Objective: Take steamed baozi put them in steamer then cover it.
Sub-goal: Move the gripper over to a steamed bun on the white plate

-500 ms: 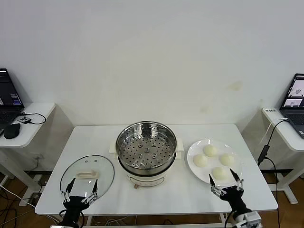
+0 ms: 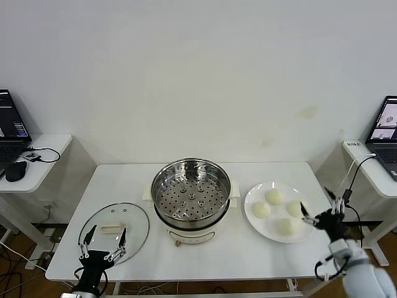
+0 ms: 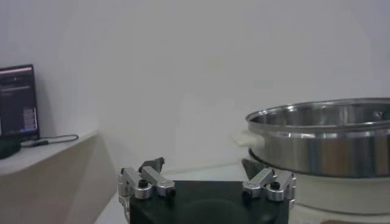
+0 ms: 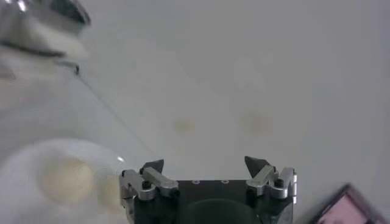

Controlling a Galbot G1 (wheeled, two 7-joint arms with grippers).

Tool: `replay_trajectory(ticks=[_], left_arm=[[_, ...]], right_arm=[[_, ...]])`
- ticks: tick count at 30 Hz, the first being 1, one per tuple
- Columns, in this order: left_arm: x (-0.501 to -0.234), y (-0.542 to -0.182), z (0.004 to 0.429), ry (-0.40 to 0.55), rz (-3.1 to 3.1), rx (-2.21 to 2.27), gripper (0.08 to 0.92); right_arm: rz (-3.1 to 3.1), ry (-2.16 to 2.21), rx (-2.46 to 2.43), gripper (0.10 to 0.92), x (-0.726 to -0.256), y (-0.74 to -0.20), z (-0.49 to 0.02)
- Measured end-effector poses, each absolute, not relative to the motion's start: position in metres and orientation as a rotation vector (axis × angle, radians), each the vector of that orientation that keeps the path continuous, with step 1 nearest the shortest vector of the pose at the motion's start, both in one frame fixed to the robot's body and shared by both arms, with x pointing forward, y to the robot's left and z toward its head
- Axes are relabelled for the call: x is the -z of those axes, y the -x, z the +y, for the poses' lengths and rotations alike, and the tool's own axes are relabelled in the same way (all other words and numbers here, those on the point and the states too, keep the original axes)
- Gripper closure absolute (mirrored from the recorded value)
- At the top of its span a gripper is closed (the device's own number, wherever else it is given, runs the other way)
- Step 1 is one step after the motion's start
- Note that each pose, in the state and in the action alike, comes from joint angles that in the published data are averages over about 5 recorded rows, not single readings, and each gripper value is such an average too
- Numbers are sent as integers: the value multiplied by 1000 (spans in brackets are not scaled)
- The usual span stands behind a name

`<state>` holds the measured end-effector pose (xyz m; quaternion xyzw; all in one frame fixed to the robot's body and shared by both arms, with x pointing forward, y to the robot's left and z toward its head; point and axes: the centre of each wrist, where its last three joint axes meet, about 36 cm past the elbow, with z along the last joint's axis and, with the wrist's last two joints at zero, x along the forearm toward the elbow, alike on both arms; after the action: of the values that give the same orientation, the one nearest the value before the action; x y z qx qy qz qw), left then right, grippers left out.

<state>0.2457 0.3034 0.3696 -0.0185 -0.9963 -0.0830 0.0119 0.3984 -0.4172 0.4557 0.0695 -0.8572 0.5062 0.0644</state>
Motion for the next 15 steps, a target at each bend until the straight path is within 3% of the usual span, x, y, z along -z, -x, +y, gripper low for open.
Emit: replay_trajectory(ticks=[15], left_arm=[[-373, -245, 308, 58, -3134, 310, 177]], right_arm=[[-2074, -734, -1674, 200, -517, -525, -446]])
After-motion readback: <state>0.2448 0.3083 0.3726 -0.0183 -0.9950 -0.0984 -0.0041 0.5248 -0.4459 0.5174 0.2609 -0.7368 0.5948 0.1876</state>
